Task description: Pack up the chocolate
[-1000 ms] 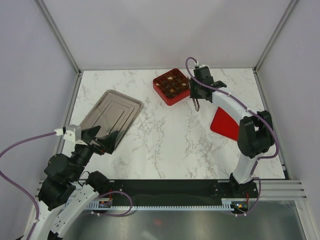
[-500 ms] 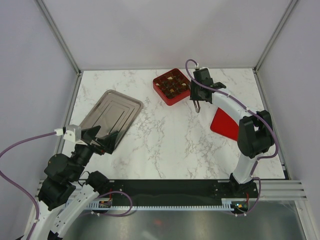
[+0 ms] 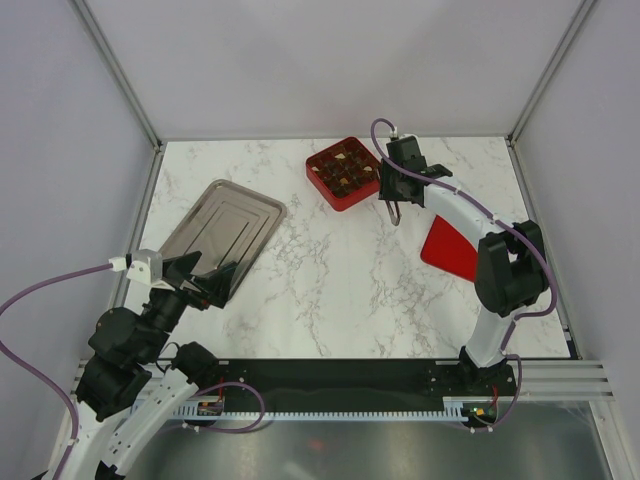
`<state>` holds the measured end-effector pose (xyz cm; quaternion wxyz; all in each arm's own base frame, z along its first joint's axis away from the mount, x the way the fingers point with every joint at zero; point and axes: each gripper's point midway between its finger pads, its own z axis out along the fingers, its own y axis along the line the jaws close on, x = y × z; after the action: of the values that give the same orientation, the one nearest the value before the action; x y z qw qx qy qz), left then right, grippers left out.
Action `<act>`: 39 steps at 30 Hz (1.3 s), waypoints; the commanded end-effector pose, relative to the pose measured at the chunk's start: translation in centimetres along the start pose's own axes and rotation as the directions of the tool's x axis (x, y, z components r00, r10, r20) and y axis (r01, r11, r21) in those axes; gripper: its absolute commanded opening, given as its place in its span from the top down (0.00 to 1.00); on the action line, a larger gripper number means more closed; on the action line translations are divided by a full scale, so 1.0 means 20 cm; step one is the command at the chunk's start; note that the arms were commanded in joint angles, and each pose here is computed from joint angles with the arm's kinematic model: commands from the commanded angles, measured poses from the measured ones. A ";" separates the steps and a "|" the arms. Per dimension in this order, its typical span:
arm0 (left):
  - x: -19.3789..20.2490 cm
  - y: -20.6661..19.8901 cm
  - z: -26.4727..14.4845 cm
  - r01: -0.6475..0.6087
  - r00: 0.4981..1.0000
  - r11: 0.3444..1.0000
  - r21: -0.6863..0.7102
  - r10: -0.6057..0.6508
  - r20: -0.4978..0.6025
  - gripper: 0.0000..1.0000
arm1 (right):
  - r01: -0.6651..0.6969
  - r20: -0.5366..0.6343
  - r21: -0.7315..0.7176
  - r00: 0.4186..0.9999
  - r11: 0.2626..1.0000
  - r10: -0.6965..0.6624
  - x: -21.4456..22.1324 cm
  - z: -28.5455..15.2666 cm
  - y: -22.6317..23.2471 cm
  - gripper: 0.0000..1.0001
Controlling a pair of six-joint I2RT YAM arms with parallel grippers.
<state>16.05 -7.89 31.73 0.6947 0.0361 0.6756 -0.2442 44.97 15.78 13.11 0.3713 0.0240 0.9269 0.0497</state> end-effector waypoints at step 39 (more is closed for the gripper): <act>0.09 -0.01 0.12 -0.046 0.993 0.999 -0.013 0.044 -0.110 0.00 | 0.086 0.023 -0.107 0.996 0.991 -0.084 1.00 -0.34 0.39 0.44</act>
<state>17.95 -9.26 29.50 0.6556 0.0495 0.7200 -0.2222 25.33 24.23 5.57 0.3631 -0.0665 0.9256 0.0843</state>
